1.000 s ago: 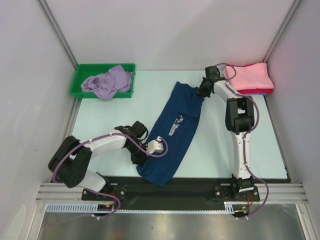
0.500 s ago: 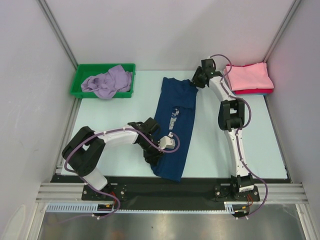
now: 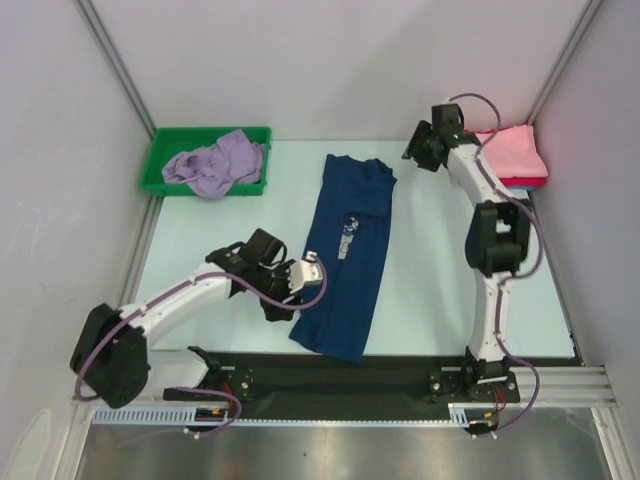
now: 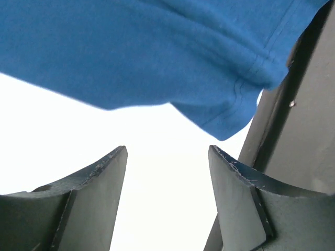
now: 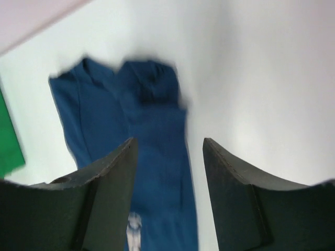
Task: Fold and stack the t-shirts
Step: Fold the tshirt
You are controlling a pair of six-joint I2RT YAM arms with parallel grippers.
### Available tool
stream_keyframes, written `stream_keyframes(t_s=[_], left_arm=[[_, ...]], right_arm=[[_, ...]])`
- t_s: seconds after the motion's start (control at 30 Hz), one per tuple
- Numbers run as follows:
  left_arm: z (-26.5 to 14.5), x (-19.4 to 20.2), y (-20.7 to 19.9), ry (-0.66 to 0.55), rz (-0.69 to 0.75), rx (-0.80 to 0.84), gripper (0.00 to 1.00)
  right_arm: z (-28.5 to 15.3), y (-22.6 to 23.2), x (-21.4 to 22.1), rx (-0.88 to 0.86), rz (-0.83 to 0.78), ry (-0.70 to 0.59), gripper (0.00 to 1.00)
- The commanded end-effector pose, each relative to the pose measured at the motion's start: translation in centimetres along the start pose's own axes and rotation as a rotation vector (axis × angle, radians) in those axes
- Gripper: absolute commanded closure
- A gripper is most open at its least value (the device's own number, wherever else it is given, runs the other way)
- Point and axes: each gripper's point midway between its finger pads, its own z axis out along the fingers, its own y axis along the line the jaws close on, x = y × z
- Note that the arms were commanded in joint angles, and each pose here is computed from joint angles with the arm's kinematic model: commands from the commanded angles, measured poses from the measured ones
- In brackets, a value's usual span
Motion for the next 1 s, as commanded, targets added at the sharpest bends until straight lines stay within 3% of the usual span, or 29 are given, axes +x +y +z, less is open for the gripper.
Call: stream_keyframes(t_s=[0.0,0.17,0.47,0.67,0.73,0.77,0.83,0.87,0.97], left_arm=[[-0.7,1.6,0.1,0.022,-0.009,-0.066,0.30],[-1.1,1.2,0.8,-0.005,-0.003,-0.129,0.30],[-3.7,0.6,-0.1,-0.033,0.052,-0.158,0.29],[-4.6,2.1,-1.2,-0.013,0.090,-0.163,0.28],[-5.3,2.1,-1.4,-0.016,0.108,-0.172,0.28],[-5.5,2.0,-1.5,-0.022,0.116,-0.175,0.28],[-6.3,1.6,-1.6,-0.054,0.141,-0.198,0.28],[-6.4,1.4,-1.6,-0.069,0.146,-0.207,0.28],[-6.5,0.4,-2.1,-0.151,0.136,-0.208,0.27]], right_arm=[[-5.7,-1.5,3.0,0.007,0.002,0.041,0.44],[-7.9,-2.4,10.1,-0.023,0.050,0.146,0.52],[-12.3,-3.5,24.8,-0.011,0.127,0.350,0.44],[-11.2,-2.5,29.2,-0.069,0.151,0.424,0.49],[-10.8,-2.4,29.6,-0.076,0.160,0.435,0.62],[-10.5,-2.7,30.0,-0.066,0.167,0.450,0.75],[-10.3,-3.2,29.9,-0.056,0.179,0.450,0.87],[-10.2,-3.6,29.3,-0.051,0.191,0.441,0.98],[-10.2,-5.6,27.3,-0.010,0.166,0.405,1.00]])
